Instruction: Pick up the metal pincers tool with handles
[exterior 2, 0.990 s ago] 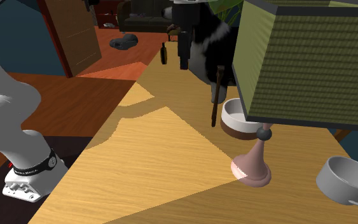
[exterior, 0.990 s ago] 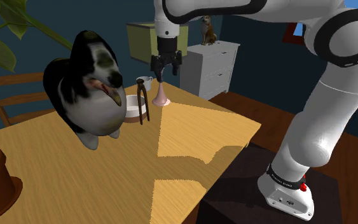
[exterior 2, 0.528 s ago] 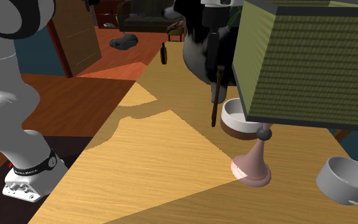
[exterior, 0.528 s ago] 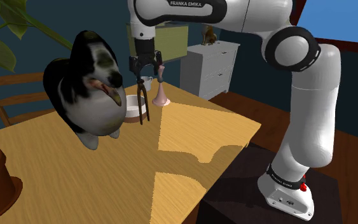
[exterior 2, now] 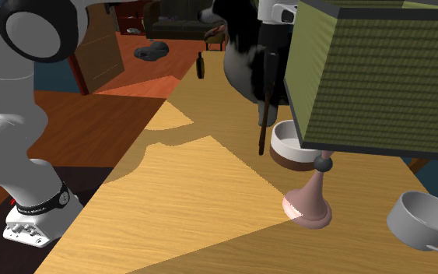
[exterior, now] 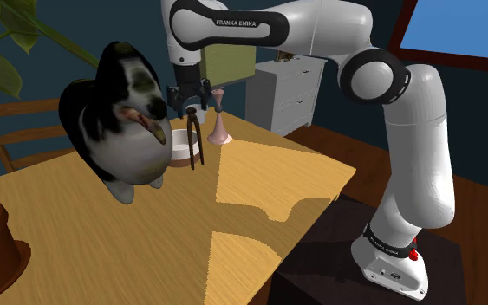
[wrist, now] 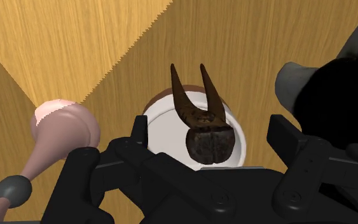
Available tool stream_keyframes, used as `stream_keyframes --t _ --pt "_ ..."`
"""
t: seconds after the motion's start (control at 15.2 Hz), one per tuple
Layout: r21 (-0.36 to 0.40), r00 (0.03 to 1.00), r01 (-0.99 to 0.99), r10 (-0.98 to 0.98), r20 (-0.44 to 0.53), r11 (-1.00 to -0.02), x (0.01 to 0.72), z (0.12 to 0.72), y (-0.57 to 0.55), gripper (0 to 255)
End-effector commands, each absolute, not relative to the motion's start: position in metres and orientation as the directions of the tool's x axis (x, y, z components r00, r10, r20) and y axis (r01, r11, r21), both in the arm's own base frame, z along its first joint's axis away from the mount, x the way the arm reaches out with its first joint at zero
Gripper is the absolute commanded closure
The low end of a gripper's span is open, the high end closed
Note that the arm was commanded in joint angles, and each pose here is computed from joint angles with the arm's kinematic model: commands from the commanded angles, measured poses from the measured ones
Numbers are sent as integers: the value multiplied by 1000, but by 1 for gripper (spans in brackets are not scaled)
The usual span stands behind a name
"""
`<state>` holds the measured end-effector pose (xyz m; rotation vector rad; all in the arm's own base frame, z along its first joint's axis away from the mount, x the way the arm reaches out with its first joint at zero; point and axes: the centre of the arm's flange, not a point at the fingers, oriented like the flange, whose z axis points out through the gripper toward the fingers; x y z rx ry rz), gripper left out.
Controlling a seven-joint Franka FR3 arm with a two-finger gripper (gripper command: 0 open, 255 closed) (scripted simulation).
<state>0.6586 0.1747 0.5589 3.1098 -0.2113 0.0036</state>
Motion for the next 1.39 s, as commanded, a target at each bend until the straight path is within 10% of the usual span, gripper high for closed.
stream_keyframes --t 0.0,0.13,0.2,1.32 --pt "24 991 -135 -135 4 -991 659 549 175 0" --pt "24 991 -135 -135 4 -991 659 546 175 0" --pt "24 991 -135 -135 4 -991 659 545 174 255" --pt "24 991 -135 -135 4 -991 659 588 175 255"
